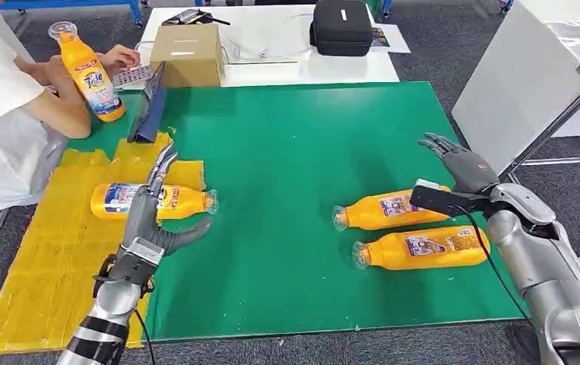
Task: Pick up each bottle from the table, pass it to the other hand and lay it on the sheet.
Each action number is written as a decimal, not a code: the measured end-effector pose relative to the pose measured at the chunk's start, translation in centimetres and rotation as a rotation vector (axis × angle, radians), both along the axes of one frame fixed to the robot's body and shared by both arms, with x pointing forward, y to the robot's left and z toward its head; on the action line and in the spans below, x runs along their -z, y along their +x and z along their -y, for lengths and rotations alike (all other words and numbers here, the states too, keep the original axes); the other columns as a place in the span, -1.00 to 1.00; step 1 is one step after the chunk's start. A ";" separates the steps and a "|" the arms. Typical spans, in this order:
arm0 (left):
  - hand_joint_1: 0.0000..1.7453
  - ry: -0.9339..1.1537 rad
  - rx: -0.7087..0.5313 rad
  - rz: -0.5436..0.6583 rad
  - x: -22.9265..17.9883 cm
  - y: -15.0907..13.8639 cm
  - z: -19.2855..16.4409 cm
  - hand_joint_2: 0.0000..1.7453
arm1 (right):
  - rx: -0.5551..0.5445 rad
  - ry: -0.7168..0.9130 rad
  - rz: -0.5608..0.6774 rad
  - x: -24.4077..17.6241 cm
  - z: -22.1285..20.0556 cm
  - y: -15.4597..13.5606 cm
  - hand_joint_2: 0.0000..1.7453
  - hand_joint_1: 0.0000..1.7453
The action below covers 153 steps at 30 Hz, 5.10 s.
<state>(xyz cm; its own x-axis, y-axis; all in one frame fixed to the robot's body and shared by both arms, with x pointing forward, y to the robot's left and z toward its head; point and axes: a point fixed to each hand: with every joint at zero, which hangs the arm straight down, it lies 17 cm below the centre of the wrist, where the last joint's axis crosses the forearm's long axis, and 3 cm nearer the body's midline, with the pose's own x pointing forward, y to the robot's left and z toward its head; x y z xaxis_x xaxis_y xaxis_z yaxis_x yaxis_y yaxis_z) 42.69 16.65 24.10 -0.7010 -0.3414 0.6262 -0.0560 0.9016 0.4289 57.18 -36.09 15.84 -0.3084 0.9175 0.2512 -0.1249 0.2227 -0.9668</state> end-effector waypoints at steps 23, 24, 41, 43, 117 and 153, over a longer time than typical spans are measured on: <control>-1.00 -0.022 0.014 -0.016 0.2 1.4 0.2 1.00 | -0.005 -0.020 -0.213 5.8 3.5 -1.7 1.00 -1.00; -1.00 -0.022 0.014 -0.017 0.2 1.4 0.2 1.00 | -0.005 -0.022 -0.214 5.9 3.6 -1.7 1.00 -1.00; -1.00 -0.040 0.043 -0.010 -0.4 1.7 1.2 1.00 | 0.057 -0.088 -0.260 9.7 3.0 -2.2 1.00 -1.00; -1.00 -0.039 0.055 -0.007 -0.6 1.7 1.6 1.00 | 0.074 -0.111 -0.263 10.8 2.7 -2.3 1.00 -1.00; -1.00 -0.235 0.280 -0.271 4.0 -0.7 3.6 1.00 | 0.266 0.304 0.703 -6.2 -9.8 -7.3 1.00 1.00; -1.00 -0.326 0.569 -0.236 -0.9 -7.0 8.7 1.00 | -0.300 1.233 -0.220 -0.1 -36.1 -16.4 1.00 1.00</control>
